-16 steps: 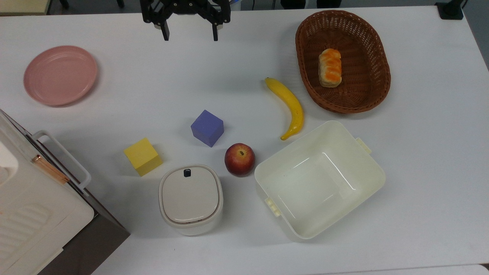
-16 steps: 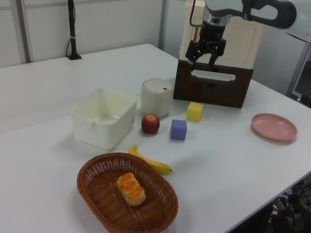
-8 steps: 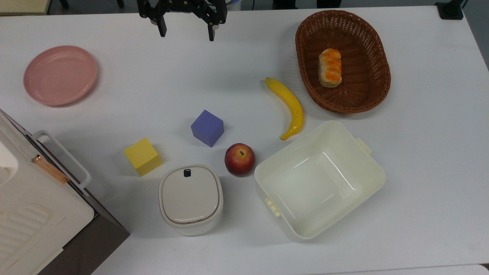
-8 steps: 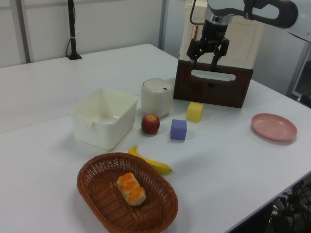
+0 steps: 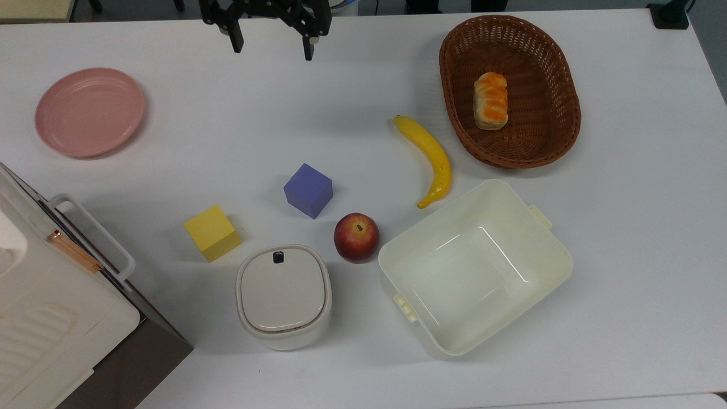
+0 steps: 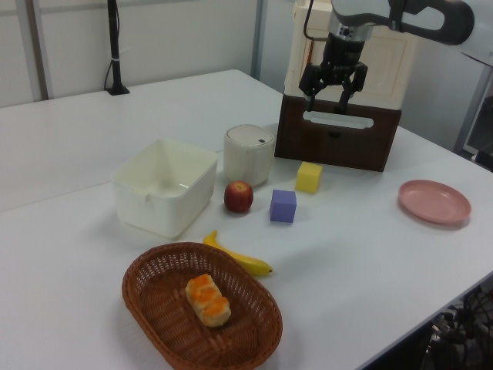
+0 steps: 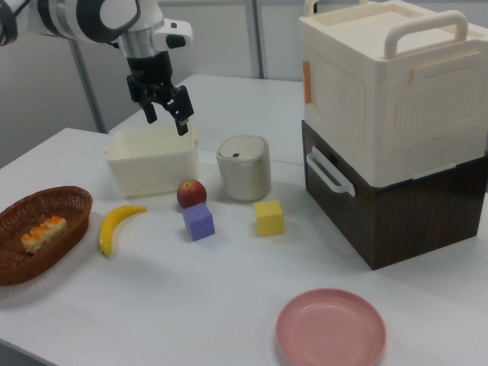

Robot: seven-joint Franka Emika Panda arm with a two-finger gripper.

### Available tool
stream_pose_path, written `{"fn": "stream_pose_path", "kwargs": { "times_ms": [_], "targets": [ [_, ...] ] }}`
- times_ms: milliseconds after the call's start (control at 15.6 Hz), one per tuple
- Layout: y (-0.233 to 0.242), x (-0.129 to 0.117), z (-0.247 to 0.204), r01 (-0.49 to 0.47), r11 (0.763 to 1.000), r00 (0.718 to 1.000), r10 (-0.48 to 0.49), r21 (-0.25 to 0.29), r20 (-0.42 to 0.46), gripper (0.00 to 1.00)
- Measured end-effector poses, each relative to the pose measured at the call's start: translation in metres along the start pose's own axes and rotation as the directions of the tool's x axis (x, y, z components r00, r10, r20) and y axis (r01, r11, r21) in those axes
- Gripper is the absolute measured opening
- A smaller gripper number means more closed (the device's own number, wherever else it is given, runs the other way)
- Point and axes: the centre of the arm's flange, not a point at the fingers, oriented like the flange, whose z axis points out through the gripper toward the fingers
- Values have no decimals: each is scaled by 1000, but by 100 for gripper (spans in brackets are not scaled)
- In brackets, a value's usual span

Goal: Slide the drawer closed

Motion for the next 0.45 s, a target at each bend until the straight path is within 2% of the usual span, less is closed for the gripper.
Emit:
{"fn": "stream_pose_path", "kwargs": {
  "times_ms": [192,447],
  "targets": [
    [6,0,-3,-20,999,1000,20,34,-1,100],
    [-2,-1,-2,-39,998,999,39,43,3,100]
  ]
}}
